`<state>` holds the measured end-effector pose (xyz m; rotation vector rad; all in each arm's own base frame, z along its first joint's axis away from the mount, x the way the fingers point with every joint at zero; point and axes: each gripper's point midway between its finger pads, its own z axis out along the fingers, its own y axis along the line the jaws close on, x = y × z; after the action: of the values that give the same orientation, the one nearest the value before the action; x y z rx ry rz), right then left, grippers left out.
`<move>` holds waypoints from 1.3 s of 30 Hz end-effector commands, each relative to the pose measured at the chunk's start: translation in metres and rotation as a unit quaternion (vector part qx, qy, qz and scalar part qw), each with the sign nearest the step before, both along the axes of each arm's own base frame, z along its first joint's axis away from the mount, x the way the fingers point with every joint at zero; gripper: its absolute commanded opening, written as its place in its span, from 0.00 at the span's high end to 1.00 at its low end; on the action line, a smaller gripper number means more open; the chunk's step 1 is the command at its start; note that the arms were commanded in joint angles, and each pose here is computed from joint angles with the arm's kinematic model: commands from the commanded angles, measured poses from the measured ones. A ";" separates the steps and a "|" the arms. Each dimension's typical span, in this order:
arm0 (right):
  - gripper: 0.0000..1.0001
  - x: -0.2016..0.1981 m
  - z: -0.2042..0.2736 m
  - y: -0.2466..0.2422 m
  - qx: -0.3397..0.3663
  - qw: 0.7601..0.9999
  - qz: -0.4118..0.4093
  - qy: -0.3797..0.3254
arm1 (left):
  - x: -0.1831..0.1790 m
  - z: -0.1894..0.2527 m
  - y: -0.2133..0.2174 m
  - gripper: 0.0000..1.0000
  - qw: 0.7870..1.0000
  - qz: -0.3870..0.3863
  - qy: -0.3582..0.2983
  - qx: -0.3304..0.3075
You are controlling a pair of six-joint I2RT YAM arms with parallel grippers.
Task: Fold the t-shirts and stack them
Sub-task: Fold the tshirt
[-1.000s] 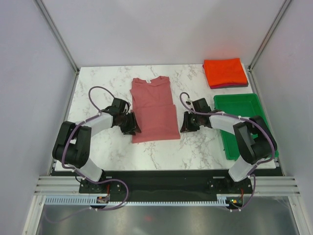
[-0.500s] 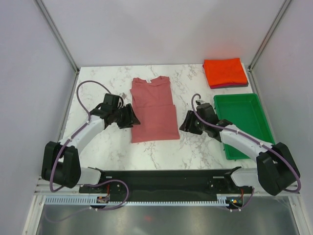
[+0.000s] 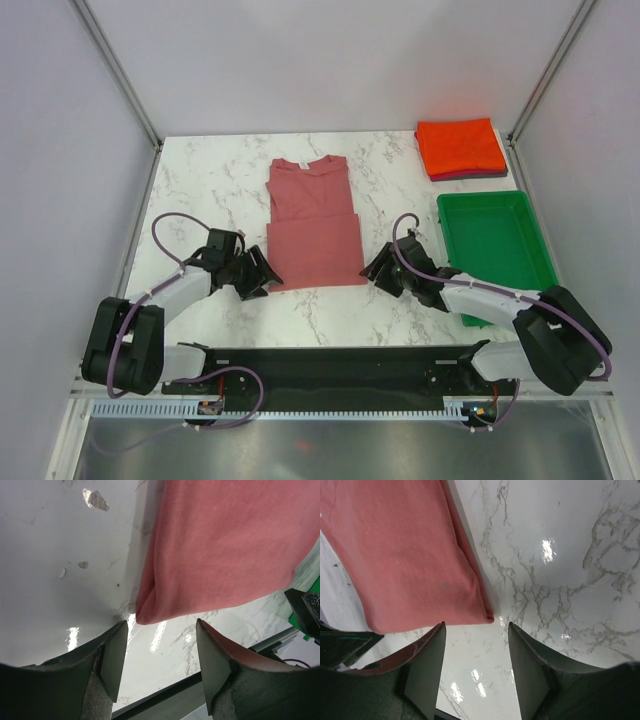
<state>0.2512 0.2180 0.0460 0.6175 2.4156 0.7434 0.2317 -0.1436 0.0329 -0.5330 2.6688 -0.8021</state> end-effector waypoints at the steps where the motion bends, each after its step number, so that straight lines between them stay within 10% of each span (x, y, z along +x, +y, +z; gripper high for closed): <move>1: 0.39 0.017 0.008 0.011 0.037 0.998 -0.039 -0.022 | 0.013 0.003 -0.005 0.36 0.999 0.034 -0.017 -0.029; 17: 0.52 0.000 -0.030 0.004 -0.001 0.998 -0.066 0.002 | 0.007 -0.018 0.010 0.54 0.998 0.070 -0.008 0.007; 25: 0.97 -0.003 -0.038 -0.008 -0.028 0.997 -0.069 0.001 | 0.007 -0.019 0.011 0.97 0.997 0.075 -0.009 0.009; 39: 1.00 -0.020 -0.001 -0.024 -0.069 0.995 -0.027 -0.066 | -0.006 0.019 0.003 0.98 0.997 0.054 -0.054 -0.026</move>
<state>0.2406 0.2157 0.0465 0.6006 2.3056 0.6871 0.2314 -0.1399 0.0412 -0.6297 2.5272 -0.8212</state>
